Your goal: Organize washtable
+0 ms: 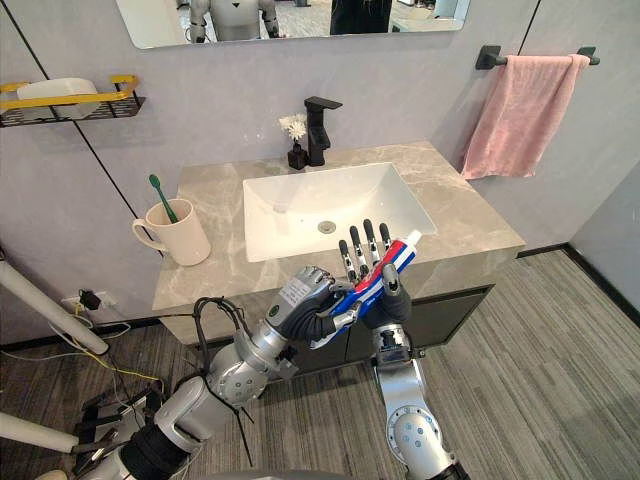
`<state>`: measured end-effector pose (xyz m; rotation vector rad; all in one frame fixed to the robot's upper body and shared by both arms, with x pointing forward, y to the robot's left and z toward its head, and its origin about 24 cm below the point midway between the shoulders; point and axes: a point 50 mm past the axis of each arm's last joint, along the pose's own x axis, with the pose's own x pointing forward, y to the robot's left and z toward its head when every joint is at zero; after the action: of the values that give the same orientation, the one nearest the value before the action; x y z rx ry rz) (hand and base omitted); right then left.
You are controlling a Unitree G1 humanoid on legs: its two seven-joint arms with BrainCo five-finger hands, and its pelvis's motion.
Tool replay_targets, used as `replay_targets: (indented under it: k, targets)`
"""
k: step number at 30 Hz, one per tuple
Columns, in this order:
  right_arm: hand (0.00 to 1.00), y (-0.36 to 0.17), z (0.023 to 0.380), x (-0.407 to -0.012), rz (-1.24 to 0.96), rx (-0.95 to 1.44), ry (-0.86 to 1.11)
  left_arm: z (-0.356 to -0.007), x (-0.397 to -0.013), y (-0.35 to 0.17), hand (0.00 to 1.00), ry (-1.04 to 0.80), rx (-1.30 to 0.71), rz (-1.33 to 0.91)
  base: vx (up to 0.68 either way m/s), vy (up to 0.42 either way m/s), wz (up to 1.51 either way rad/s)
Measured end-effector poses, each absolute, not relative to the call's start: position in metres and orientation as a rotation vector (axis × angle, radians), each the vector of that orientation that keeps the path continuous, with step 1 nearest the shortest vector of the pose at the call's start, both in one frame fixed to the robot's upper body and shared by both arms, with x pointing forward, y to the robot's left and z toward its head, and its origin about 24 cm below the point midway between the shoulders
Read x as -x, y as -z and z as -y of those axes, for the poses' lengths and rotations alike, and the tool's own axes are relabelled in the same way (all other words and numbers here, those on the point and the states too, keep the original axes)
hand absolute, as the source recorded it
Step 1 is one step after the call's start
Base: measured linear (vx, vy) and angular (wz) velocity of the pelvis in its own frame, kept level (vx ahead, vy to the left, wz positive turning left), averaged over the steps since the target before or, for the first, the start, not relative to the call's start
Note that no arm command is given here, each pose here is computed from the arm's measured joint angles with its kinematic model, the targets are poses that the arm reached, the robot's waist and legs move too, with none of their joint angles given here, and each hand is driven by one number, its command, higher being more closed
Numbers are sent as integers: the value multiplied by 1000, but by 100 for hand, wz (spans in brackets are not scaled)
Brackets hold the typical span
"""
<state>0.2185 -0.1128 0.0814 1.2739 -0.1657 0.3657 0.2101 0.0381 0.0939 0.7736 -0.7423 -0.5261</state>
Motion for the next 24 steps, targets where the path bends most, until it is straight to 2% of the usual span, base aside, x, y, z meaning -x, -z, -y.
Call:
replay_targets:
  k: [24]
  targets:
    - [100,-82,102,-216,132,-1160,-415,-49,-197,-69,100,521,-711,601,-12,-6,-2]
